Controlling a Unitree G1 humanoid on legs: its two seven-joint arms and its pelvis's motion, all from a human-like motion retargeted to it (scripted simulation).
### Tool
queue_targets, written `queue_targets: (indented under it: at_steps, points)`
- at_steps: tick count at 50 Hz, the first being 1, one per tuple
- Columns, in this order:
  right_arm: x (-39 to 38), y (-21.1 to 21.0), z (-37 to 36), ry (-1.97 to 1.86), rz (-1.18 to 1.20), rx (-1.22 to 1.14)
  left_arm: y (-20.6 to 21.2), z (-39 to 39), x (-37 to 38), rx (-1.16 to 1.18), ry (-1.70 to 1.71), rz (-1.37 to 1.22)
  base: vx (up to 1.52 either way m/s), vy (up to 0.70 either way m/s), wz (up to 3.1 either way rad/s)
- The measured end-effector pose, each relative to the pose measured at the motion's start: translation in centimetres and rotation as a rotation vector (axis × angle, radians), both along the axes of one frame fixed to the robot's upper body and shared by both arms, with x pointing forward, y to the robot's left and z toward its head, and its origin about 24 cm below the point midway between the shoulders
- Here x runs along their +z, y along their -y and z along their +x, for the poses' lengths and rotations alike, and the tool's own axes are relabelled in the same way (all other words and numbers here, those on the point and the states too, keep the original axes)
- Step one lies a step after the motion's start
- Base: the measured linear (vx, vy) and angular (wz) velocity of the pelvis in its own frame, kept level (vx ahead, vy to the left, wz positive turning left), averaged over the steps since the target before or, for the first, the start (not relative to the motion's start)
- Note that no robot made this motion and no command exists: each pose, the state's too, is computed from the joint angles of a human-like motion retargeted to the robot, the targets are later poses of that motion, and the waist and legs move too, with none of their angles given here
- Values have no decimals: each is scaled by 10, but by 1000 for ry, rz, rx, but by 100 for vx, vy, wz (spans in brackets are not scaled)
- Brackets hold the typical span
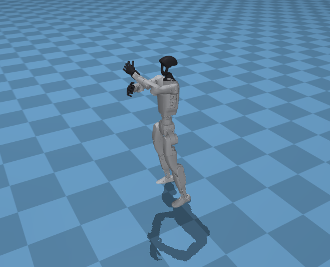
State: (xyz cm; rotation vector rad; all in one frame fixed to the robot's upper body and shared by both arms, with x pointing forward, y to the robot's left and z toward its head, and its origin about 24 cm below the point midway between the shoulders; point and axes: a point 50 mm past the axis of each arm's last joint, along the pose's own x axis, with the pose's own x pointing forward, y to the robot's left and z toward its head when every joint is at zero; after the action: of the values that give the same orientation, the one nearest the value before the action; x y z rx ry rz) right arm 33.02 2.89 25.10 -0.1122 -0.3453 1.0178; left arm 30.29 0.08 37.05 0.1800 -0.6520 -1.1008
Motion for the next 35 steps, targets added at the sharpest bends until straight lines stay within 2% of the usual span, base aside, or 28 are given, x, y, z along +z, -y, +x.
queue_targets:
  at_steps: [16, 22, 25, 28, 35]
  points:
    - [2, 5, 3, -30, 56, -11, 2, -3, 1, -9, 10, -12, 0, 0, 0]
    - [1, 14, 11, -49, 98, -64, -12, 13, -3, 88, 6, -61, 0, 0, 0]
    - [-3, 30, 24, -73, 111, -146, -30, 31, -6, 211, -7, -112, 0, 0, 0]
    - [-13, 50, 39, -103, 118, -276, -65, 54, -9, 400, -21, -183, 0, 0, 0]
    - [-61, 135, 71, -196, 97, -730, -165, 92, -51, 906, -89, -269, 0, 0, 0]
